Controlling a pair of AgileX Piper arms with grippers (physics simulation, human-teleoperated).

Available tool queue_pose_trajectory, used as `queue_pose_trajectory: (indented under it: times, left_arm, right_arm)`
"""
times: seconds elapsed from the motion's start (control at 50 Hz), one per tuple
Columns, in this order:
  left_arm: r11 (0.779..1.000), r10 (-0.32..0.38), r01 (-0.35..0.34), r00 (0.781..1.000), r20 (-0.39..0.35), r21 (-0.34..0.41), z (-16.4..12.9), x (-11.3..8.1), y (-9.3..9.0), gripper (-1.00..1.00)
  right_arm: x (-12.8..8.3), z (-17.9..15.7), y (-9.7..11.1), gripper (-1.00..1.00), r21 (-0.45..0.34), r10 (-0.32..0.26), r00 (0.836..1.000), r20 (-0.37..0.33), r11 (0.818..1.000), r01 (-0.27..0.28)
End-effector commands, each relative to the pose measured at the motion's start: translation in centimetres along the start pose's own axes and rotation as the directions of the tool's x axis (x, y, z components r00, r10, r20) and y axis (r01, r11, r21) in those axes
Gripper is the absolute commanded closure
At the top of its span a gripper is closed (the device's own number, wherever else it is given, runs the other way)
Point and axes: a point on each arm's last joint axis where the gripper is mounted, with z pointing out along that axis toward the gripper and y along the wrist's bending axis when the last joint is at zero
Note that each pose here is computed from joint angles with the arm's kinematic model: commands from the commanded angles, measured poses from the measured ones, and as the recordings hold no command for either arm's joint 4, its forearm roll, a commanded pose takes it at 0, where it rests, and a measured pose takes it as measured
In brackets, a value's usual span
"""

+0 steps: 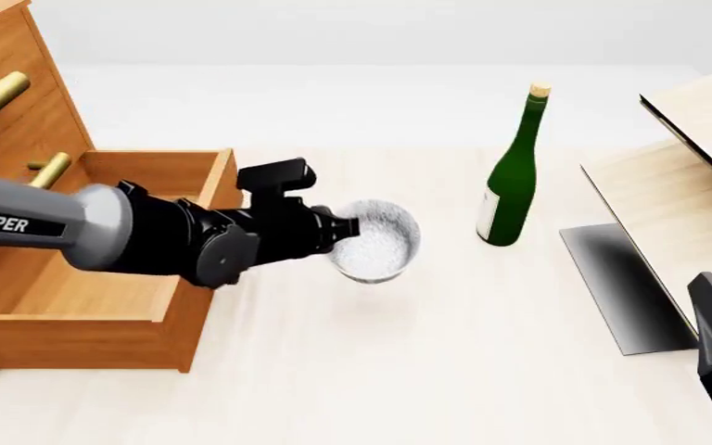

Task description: Put the bowl in the bottom drawer of the cabinet and close it.

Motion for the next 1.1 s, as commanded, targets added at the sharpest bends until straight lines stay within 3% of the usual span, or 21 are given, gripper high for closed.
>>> queue_pose_trajectory:
  times: [0.02, 0.6, 1.1]
  left_arm:
    - [1.000, 0.005, -0.005, 0.999, 0.035, 0.013, -1.4, -0.7, -0.2, 1.00]
    - [0.997, 0.051, -0.056, 0.995, 0.086, 0.058, -5.7, -1.7, -1.7, 1.00]
    - [0.994, 0.086, -0.094, 0.985, 0.150, 0.047, -10.4, -3.0, -1.2, 1.00]
  right_arm:
    - [0.0, 0.0, 0.0, -1.00, 0.000, 0.000, 1.000, 0.000, 1.000, 0.000]
    - [0.0, 0.0, 0.0, -1.00, 0.000, 0.000, 1.000, 0.000, 1.000, 0.000]
    - [0.0, 0.0, 0.0, -1.00, 0.000, 0.000, 1.000, 0.000, 1.000, 0.000]
